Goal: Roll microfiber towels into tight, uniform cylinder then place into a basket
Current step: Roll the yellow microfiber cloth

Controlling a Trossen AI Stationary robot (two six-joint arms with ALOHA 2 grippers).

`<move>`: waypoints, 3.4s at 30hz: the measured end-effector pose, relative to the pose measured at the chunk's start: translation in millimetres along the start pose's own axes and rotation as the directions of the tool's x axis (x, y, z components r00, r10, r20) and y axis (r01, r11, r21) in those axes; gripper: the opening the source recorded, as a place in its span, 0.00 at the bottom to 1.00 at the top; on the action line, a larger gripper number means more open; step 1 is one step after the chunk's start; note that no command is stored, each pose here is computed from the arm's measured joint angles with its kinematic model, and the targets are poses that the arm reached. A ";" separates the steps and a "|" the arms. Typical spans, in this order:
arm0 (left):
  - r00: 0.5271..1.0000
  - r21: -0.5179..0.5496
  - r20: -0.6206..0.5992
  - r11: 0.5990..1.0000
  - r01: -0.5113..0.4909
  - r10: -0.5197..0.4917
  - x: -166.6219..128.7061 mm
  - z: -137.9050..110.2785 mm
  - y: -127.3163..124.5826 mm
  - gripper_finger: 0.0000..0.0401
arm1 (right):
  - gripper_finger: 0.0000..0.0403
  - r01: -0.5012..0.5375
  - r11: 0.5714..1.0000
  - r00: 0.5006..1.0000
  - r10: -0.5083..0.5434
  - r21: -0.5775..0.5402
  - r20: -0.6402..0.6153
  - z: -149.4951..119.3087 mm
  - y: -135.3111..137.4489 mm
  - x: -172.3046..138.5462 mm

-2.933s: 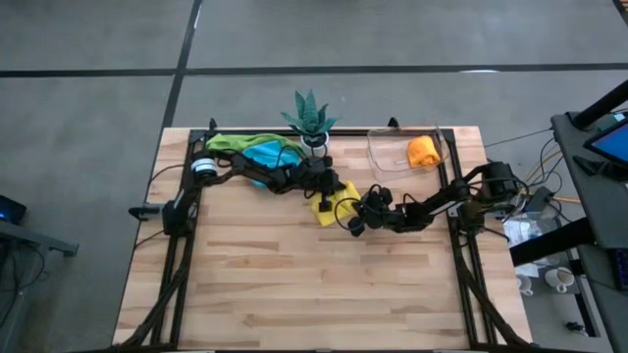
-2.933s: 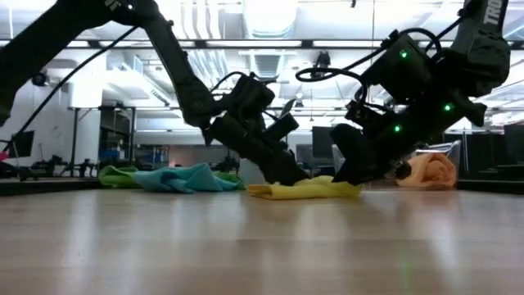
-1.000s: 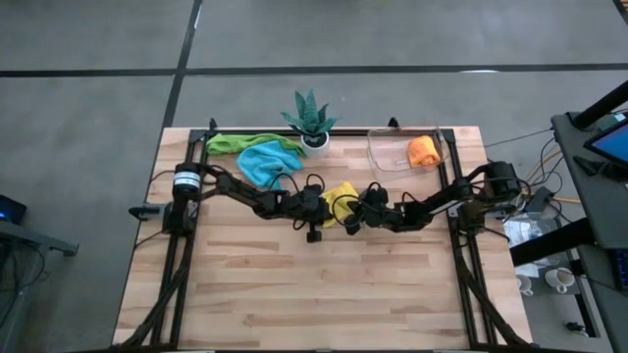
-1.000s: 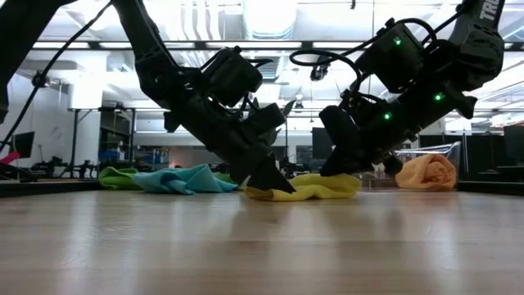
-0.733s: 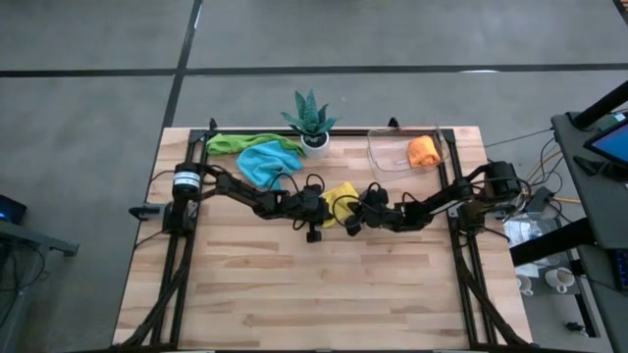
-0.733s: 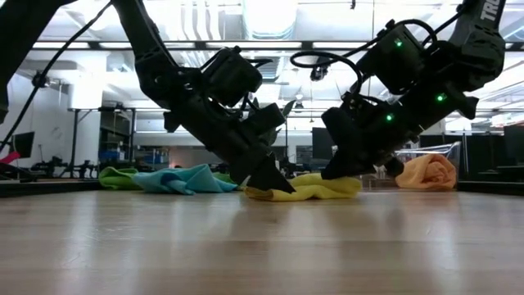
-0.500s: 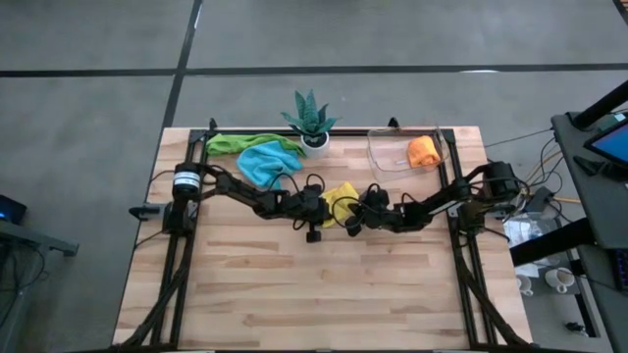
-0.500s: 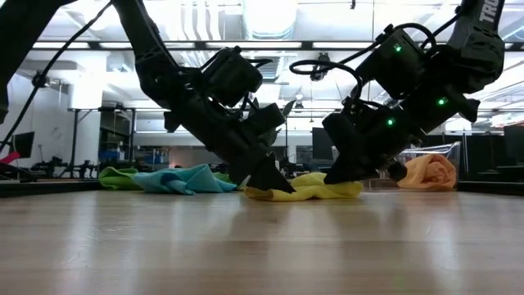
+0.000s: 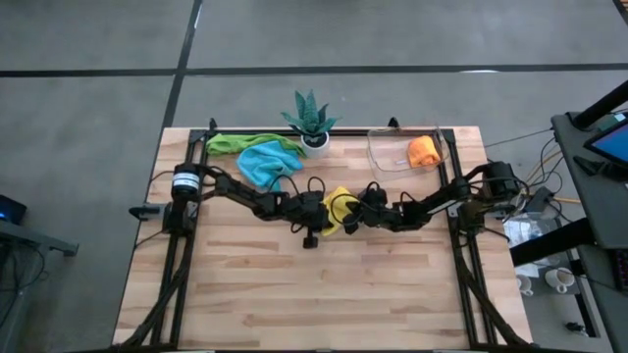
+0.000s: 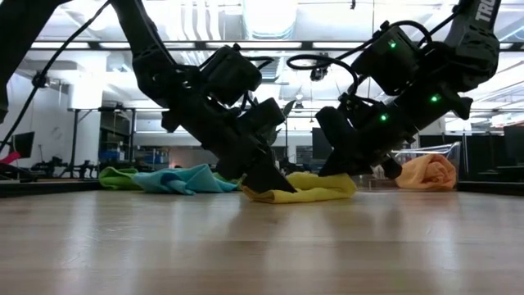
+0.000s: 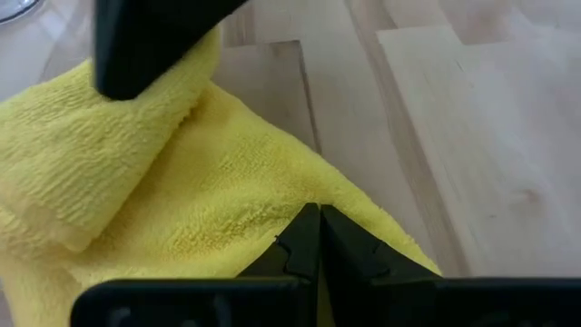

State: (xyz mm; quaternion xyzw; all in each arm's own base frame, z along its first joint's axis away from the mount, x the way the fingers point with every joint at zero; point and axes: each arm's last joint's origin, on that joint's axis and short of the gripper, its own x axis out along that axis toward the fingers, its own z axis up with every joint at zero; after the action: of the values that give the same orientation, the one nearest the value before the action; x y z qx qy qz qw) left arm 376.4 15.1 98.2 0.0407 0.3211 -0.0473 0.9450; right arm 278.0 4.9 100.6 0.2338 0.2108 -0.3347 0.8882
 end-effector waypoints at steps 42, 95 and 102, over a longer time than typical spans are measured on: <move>0.935 -0.031 0.131 0.944 -0.329 0.331 -17.5 31.3 10.9 0.00 | 0.02 -0.006 1.000 0.999 0.007 0.012 -0.046 -4.7 -2.2 -0.9; 0.960 -0.093 -0.128 0.961 -0.262 0.249 -33.3 22.6 -0.8 0.00 | 0.02 -0.008 1.000 0.998 0.008 0.002 -0.062 -7.1 -2.7 -1.9; 0.932 -0.102 -0.178 0.936 -0.336 0.315 -24.6 7.8 20.2 0.00 | 0.02 -0.019 1.000 0.996 0.021 0.019 -0.085 -9.5 -1.5 -3.2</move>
State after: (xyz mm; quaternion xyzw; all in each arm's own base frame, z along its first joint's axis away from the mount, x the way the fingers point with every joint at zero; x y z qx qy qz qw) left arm 364.1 35.9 120.3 0.0350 0.3865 0.1348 0.9117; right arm 272.7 10.7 94.3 0.2580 0.2431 -0.3174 0.8796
